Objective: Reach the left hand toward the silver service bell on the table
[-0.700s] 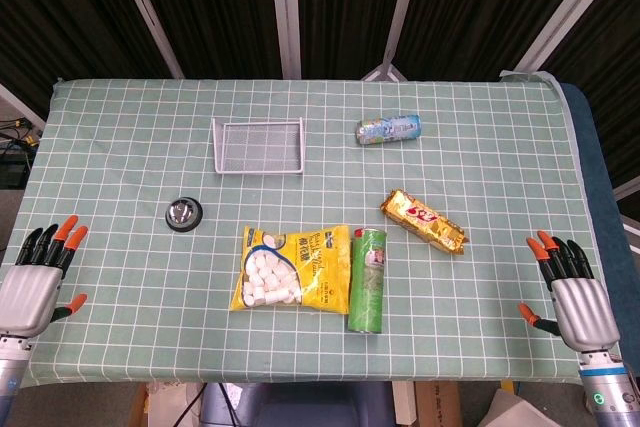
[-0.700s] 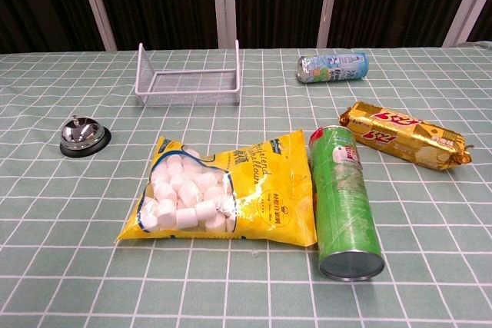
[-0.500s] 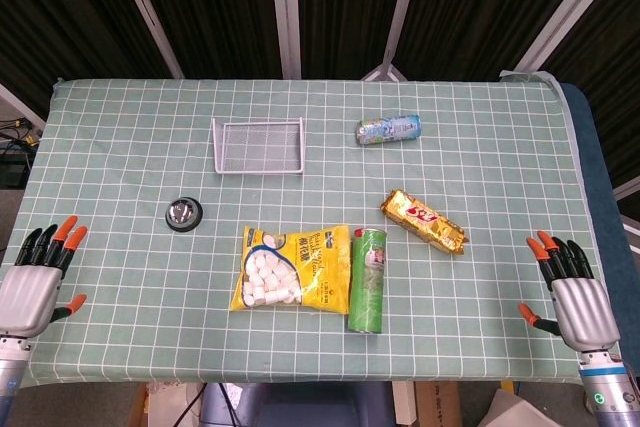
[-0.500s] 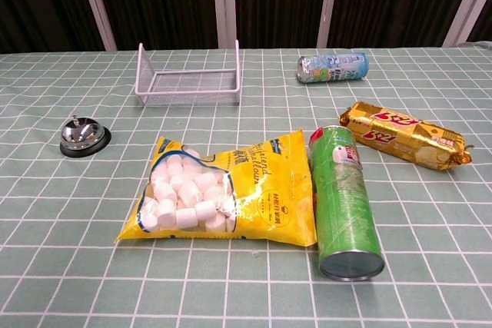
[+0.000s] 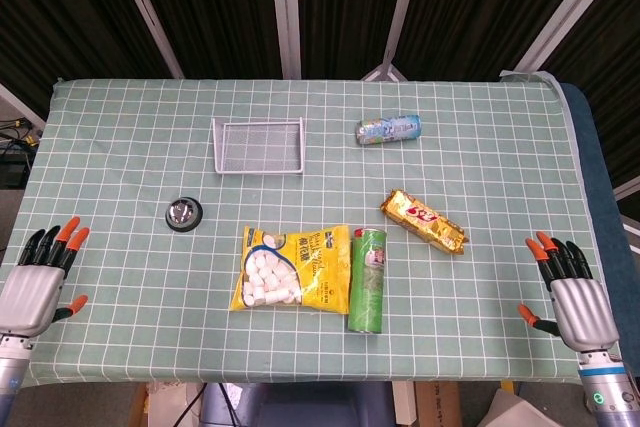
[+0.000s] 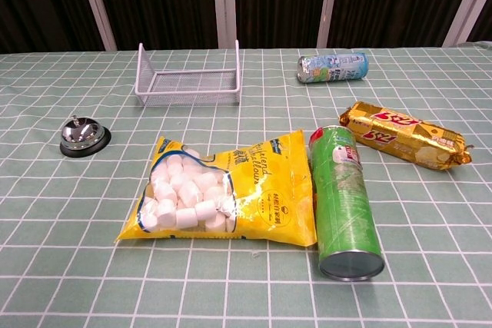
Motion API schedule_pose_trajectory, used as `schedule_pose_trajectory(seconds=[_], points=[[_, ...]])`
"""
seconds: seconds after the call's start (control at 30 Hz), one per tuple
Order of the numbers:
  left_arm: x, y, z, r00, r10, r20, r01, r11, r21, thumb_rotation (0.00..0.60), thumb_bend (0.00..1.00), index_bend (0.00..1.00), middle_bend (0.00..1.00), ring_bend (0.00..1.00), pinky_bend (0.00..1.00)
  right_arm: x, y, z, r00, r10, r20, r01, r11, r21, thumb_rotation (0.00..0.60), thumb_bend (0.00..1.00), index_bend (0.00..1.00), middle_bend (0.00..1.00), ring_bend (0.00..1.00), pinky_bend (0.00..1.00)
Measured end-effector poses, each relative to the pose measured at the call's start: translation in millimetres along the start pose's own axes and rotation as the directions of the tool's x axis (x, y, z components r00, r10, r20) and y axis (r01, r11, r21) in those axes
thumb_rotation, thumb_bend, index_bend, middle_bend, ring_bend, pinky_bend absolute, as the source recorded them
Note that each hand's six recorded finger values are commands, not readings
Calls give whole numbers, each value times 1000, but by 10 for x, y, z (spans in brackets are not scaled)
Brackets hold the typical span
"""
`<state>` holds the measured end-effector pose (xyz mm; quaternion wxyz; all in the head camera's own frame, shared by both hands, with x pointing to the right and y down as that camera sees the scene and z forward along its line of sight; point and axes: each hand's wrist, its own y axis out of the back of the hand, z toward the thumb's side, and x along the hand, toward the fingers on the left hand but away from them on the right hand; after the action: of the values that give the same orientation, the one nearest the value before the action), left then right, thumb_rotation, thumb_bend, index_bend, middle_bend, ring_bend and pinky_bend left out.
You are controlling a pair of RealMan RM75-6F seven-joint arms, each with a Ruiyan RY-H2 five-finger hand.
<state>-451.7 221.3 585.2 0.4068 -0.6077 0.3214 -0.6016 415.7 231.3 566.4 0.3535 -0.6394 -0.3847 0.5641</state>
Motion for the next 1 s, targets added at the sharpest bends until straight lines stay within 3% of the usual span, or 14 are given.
schedule_pose_trajectory(seconds=[0.1, 0.4, 0.5, 0.7, 1.0], points=[[37, 2, 18, 1000, -3, 6, 3, 1000, 11, 600, 115, 0, 0, 0, 0, -4, -2, -7, 1000, 4, 2, -4, 1000, -1, 600, 247, 0, 0, 0, 0], [366, 52, 214, 999, -11, 51, 8, 998, 63, 600, 429, 0, 0, 0, 0, 2, -3, 5, 1000, 6, -3, -6, 1000, -5, 600, 247, 0, 0, 0, 0], [572, 31, 333, 997, -33, 64, 27, 996, 88, 600, 486, 0, 0, 0, 0, -2, -5, -2, 1000, 8, 1, -8, 1000, -7, 600, 247, 0, 0, 0, 0], [935, -62, 595, 994, -88, 61, 80, 989, 122, 600, 523, 0, 0, 0, 0, -6, -7, -11, 1000, 12, 6, -12, 1000, -11, 600, 247, 0, 0, 0, 0], [1229, -240, 910, 988, -144, 53, 134, 978, 161, 600, 524, 0, 0, 0, 0, -8, -3, -15, 1000, 16, 7, -16, 1000, -18, 600, 247, 0, 0, 0, 0]])
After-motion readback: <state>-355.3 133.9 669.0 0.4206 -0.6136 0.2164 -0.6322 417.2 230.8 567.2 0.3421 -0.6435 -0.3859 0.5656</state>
